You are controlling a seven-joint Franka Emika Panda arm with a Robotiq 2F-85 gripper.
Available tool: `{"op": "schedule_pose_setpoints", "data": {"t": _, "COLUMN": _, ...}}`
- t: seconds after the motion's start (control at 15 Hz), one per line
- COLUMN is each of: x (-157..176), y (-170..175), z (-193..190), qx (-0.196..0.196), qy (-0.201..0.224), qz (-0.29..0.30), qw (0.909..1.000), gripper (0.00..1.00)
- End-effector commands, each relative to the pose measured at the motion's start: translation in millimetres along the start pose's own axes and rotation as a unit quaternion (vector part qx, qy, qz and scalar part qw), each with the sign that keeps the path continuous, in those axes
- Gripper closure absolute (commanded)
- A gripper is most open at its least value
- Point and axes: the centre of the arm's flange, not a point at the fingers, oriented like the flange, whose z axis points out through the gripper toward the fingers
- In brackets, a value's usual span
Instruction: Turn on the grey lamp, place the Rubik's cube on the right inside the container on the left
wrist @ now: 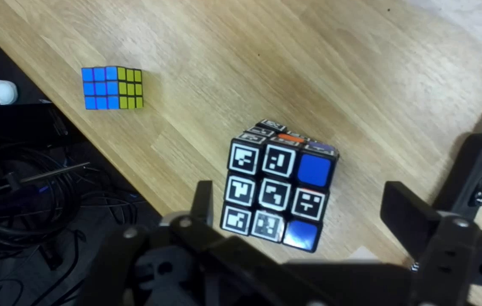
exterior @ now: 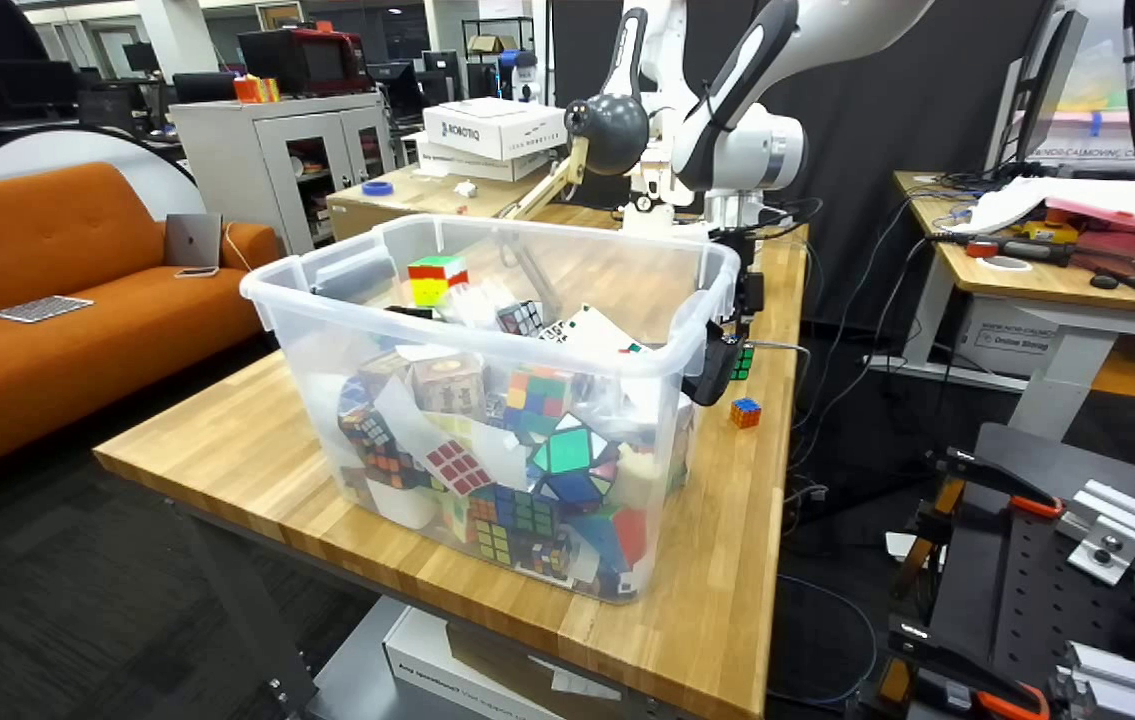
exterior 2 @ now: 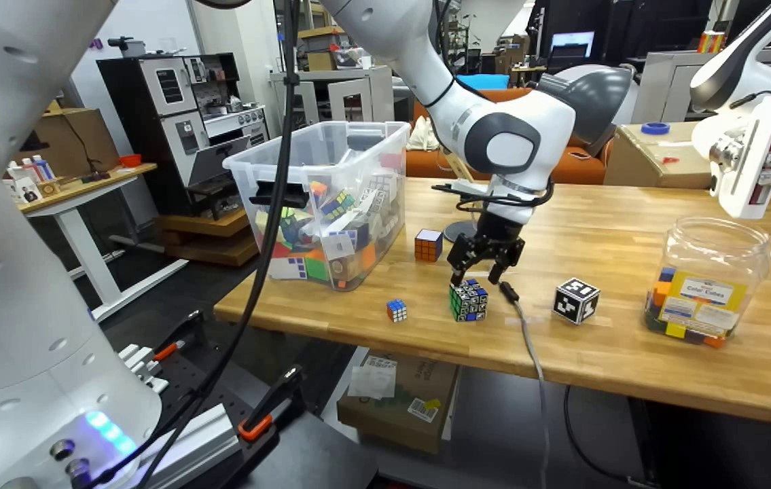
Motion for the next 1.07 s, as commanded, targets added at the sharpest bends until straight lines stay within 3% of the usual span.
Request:
{"op": "schedule_pose_setpoints", "data": {"t": 0.0, "x": 3, "y": -6, "z": 13, "qx": 0.001, "qy": 0.005, "qz": 0.004, "qw": 1.0, "gripper": 0.0}}
{"op": "schedule_pose_setpoints", "data": {"t": 0.47, "x": 4, "y": -5, "z": 30, "qx": -0.015, "qy": 0.002, "qz": 0.006, "qw": 0.9999, "gripper": 0.0}}
{"op": "schedule_pose_setpoints", "data": {"t": 0.53, "x": 4, "y": -5, "z": 29, "qx": -0.013, "qy": -0.004, "qz": 0.007, "qw": 0.9999, "gripper": 0.25}}
{"op": "schedule_pose_setpoints", "data": {"t": 0.6, "x": 4, "y": -5, "z": 27, "qx": -0.008, "qy": -0.003, "qz": 0.006, "qw": 0.9999, "gripper": 0.26}}
{"op": "schedule_pose_setpoints", "data": {"t": 0.87, "x": 7, "y": -8, "z": 14, "qx": 0.011, "qy": -0.001, "qz": 0.006, "qw": 0.9999, "gripper": 0.54}}
{"op": "schedule_pose_setpoints", "data": {"t": 1.0, "x": 10, "y": -9, "z": 6, "qx": 0.018, "qy": 0.0, "qz": 0.007, "qw": 0.9998, "gripper": 0.6}}
